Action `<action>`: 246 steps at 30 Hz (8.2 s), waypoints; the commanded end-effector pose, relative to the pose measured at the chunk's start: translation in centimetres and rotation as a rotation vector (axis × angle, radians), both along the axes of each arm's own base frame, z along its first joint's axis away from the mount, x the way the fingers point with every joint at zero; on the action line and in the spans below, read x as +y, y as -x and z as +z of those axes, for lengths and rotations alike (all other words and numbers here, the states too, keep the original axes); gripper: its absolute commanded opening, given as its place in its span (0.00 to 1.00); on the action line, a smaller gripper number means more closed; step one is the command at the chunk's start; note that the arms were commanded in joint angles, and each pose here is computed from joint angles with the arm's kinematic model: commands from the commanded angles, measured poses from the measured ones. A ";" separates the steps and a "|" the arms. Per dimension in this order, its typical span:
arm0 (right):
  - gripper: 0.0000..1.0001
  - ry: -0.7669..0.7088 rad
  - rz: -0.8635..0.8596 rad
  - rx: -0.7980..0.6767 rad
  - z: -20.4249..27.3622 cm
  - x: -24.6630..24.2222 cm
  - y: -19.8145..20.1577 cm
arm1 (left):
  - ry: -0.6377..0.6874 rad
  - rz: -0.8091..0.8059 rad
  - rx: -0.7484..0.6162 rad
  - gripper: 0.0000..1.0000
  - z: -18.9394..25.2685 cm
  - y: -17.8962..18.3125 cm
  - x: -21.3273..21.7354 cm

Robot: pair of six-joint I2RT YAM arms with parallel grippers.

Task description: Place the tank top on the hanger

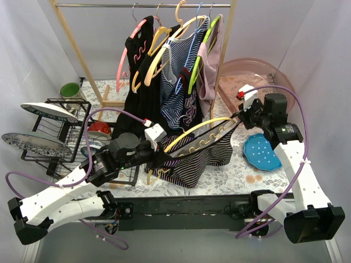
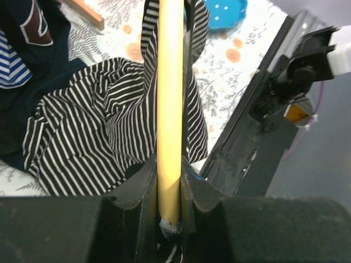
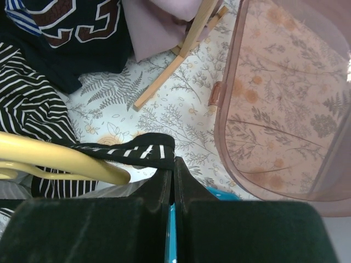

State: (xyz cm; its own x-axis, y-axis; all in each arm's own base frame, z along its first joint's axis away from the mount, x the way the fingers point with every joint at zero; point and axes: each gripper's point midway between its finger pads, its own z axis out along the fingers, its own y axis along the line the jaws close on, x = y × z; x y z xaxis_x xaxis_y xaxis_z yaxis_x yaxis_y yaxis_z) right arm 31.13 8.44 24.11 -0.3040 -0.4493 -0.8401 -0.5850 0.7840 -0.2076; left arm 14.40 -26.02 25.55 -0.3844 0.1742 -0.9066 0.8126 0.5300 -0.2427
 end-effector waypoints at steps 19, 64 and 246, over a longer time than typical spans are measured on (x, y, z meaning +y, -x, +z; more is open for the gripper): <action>0.01 -0.108 0.249 -0.064 8.3 3.3 3.0 | -0.281 0.101 -0.081 0.00 0.7 -5.4 -1.0; 0.34 -0.187 1.102 0.047 11.4 14.2 17.5 | -0.066 -0.313 -0.098 0.00 11.0 2.7 -2.1; 0.86 -0.411 0.743 -0.024 9.5 9.0 12.2 | -0.211 1.551 -0.792 0.00 26.4 -15.0 32.2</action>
